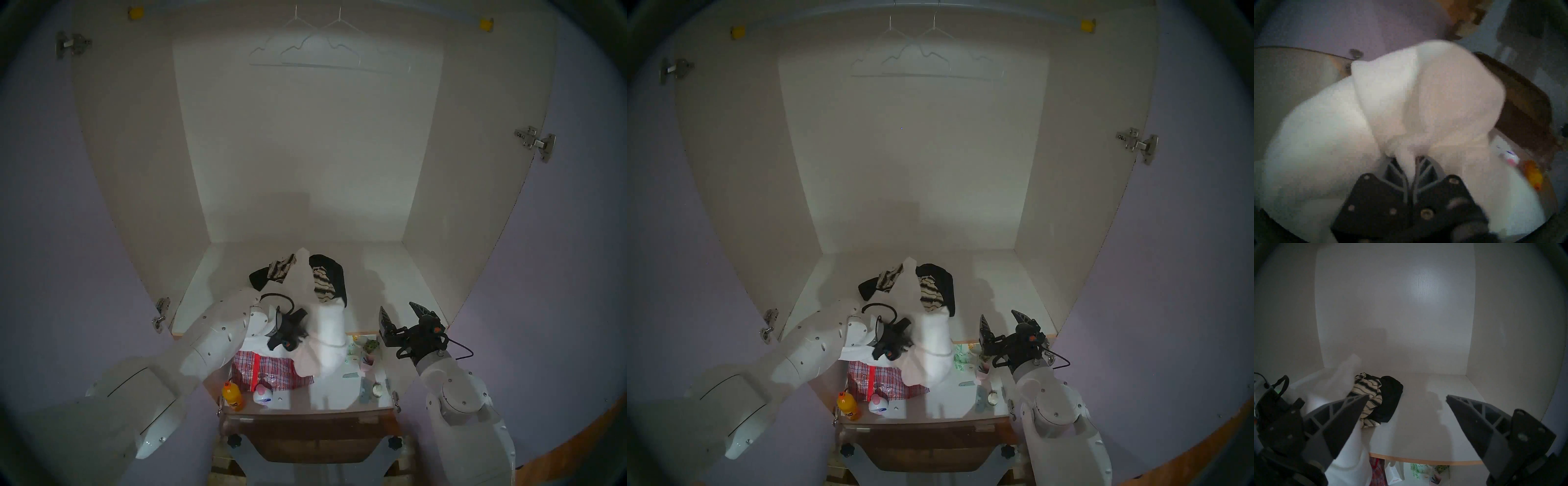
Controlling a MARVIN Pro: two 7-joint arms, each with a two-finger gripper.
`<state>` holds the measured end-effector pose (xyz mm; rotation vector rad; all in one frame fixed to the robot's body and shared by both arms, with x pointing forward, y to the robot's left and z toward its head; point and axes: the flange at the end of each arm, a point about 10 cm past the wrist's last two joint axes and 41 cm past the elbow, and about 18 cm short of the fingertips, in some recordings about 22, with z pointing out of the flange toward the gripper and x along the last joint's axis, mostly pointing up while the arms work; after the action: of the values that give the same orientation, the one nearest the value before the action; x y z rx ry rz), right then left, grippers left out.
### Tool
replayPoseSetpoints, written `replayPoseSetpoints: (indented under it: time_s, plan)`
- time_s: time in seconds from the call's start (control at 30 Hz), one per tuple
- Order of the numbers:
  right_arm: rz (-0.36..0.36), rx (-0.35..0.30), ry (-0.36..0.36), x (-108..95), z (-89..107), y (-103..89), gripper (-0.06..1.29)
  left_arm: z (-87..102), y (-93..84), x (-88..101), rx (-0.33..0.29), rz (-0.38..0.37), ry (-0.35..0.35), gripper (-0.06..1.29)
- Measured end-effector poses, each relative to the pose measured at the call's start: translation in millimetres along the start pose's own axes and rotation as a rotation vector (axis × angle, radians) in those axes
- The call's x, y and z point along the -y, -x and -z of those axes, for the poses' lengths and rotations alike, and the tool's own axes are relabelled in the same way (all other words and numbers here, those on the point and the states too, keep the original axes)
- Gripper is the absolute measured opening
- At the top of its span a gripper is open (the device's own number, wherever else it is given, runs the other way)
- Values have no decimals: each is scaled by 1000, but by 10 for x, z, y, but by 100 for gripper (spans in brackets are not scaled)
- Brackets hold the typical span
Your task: Sort tops into two piles: light colors and dark colors
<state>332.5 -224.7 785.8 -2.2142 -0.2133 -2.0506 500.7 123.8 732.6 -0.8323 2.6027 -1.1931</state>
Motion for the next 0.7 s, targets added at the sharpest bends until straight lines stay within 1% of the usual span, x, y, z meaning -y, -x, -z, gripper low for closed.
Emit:
replayPoseSetpoints:
  time_s: [0.03,0.1,0.2,0.23,0.27,0.33,0.37,0.43,0.53,0.63,0.67,0.7]
  plan:
    - [0,0,0,0,0,1,124,39,32,120,9,13,-75,1]
    - [0,1,0,0,0,2,124,132,115,295,32,41,-197,1]
    - [0,0,0,0,0,2,124,327,251,490,74,67,-353,1]
    - [0,0,0,0,0,2,124,417,302,545,95,91,-429,1]
    - [0,0,0,0,0,3,124,453,325,559,103,103,-461,1]
    - [0,0,0,0,-1,2,124,567,399,603,128,146,-562,1]
    - [0,1,0,-1,-1,3,124,653,445,645,138,182,-638,1]
    - [0,1,0,-1,-1,4,124,819,532,726,159,232,-764,1]
    - [0,1,0,-1,-1,4,124,1135,698,821,205,303,-958,0]
    - [0,1,-1,-1,-2,4,124,1470,900,854,280,388,-1145,0]
    - [0,1,-1,-1,-1,4,124,1583,969,853,304,419,-1203,0]
    - [0,1,-1,-1,-1,4,124,1661,1017,850,324,441,-1241,0]
